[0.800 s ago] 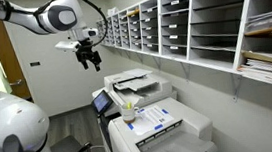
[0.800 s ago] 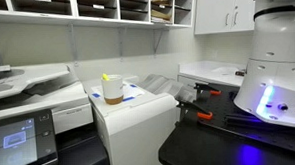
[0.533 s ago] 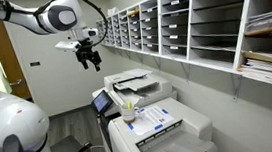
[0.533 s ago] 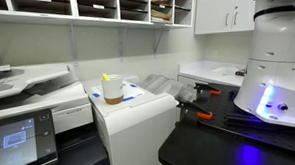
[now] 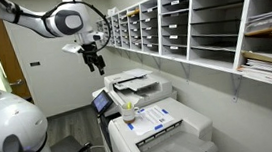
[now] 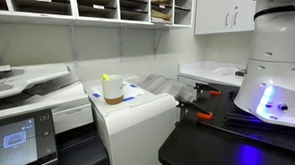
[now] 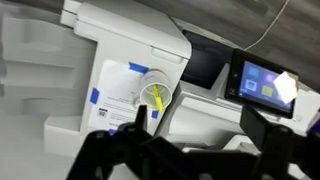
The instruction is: Put the yellow sharpie on the printer
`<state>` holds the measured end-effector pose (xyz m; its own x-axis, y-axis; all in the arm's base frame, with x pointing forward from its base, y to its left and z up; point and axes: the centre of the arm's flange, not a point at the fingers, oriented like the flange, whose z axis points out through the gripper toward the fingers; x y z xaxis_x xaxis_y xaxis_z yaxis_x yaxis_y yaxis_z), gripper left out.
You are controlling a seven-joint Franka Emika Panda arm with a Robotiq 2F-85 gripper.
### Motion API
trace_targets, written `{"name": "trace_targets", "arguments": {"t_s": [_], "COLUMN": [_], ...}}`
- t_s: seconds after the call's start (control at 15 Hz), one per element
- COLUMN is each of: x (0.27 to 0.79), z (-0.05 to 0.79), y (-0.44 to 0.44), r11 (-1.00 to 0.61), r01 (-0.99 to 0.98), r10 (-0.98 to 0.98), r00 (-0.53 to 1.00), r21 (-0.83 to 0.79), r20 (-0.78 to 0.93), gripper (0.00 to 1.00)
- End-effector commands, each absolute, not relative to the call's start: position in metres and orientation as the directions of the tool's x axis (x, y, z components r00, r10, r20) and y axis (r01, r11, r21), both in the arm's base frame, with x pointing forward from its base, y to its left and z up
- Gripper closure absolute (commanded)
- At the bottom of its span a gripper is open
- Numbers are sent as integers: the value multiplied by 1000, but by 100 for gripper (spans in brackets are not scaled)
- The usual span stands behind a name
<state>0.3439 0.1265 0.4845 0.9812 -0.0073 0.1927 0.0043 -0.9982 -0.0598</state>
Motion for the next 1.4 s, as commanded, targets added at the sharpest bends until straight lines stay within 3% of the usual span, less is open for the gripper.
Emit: {"name": "trace_targets", "arguments": {"t_s": [0.0, 0.2, 0.87, 1.33], "x": [369, 392, 443, 429], "z": [447, 406, 309, 312], "y": [108, 89, 76, 75], "r11": [-990, -969, -956, -957], "r01": [130, 245, 292, 289], "r10": [108, 235, 289, 283], "r00": [943, 911, 938, 937], "r21": [-50, 14, 13, 0], "r20": [314, 338, 191, 205], "gripper": [0, 0, 0, 0]}}
